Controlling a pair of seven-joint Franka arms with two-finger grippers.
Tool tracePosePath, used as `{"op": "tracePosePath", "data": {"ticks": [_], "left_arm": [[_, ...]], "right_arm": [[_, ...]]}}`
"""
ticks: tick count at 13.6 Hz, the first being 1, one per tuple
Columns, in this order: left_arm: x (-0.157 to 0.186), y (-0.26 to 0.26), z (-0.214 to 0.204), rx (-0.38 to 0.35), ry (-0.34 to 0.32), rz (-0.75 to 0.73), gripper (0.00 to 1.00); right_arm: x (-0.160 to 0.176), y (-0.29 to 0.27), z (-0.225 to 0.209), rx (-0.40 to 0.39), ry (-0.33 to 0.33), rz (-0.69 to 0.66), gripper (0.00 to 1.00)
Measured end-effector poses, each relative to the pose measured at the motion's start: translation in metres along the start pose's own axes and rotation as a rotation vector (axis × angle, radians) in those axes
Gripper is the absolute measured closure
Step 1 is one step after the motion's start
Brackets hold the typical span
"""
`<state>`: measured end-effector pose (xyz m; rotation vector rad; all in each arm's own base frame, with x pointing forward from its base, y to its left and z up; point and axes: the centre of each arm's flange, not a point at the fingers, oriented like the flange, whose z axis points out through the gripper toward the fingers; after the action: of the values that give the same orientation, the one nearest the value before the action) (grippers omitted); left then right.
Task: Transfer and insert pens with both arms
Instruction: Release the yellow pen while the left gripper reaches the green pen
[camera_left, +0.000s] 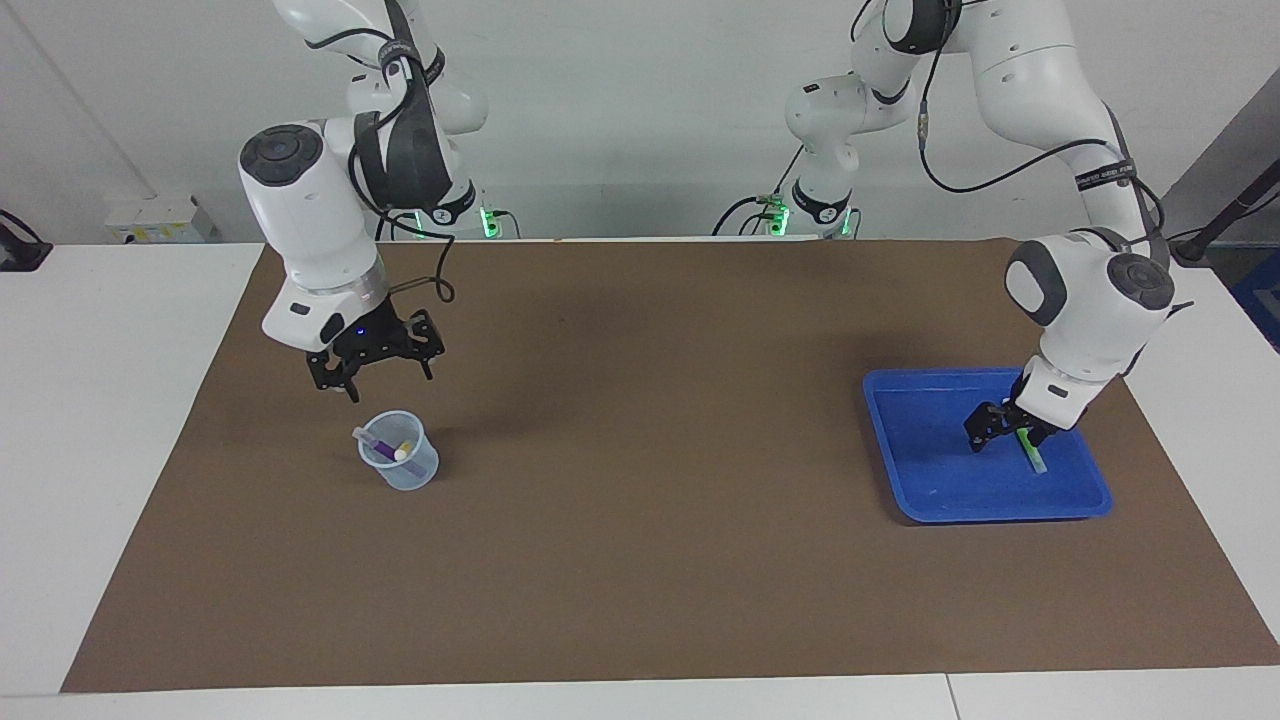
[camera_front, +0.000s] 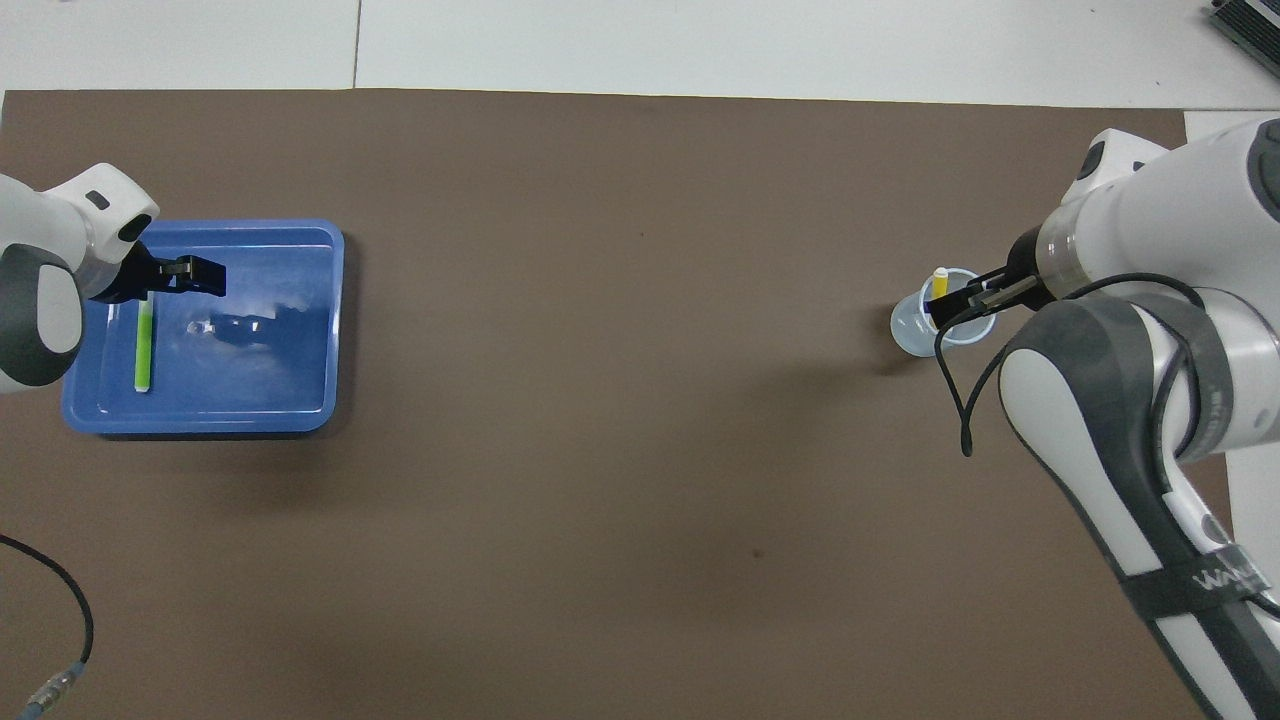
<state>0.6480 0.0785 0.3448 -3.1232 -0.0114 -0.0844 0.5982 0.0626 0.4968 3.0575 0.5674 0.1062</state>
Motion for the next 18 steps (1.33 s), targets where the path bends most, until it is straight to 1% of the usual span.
{"op": "tracePosePath", "data": {"ticks": [3, 5, 7, 8, 9, 11, 13, 14, 15, 16, 17, 18], "left_arm": [[-0.002, -0.025, 0.015, -0.009, -0.051, 0.01, 0.06], [0.001, -0.036, 0.014, -0.01, -0.054, 0.026, 0.06], [0.0, -0.043, 0.016, -0.012, -0.058, 0.054, 0.09], [0.0, -0.045, 0.018, -0.013, -0.06, 0.07, 0.12], [-0.001, -0.047, 0.021, -0.014, -0.064, 0.081, 0.12], [-0.003, -0.056, 0.027, -0.017, -0.071, 0.09, 0.13], [-0.003, -0.06, 0.028, -0.015, -0.061, 0.094, 0.13], [-0.002, -0.061, 0.029, -0.014, -0.052, 0.1, 0.15], [-0.003, -0.062, 0.032, -0.013, -0.047, 0.104, 0.16], [-0.004, -0.062, 0.034, -0.014, -0.05, 0.107, 0.26], [-0.005, -0.062, 0.036, -0.015, -0.052, 0.108, 0.26], [-0.006, -0.062, 0.037, -0.015, -0.053, 0.109, 0.34]], "right_arm": [[-0.006, 0.0, -0.02, -0.008, 0.02, 0.005, 0.0], [-0.008, -0.001, -0.03, -0.014, 0.035, 0.006, 0.0], [-0.01, 0.003, -0.034, -0.017, 0.04, 0.012, 0.0], [-0.012, 0.008, -0.033, -0.018, 0.039, 0.02, 0.0], [-0.013, 0.013, -0.033, -0.018, 0.037, 0.027, 0.0], [-0.018, 0.015, -0.03, -0.011, 0.006, 0.033, 0.0], [-0.021, 0.013, -0.034, 0.0, -0.008, 0.037, 0.0], [-0.022, 0.009, -0.039, 0.023, 0.0, 0.058, 0.0], [-0.023, 0.003, -0.043, 0.067, 0.009, 0.114, 0.0], [-0.023, -0.002, -0.046, 0.117, 0.014, 0.186, 0.0], [-0.022, -0.006, -0.047, 0.159, 0.016, 0.265, 0.0], [-0.021, -0.011, -0.048, 0.189, 0.014, 0.338, 0.0]]}}
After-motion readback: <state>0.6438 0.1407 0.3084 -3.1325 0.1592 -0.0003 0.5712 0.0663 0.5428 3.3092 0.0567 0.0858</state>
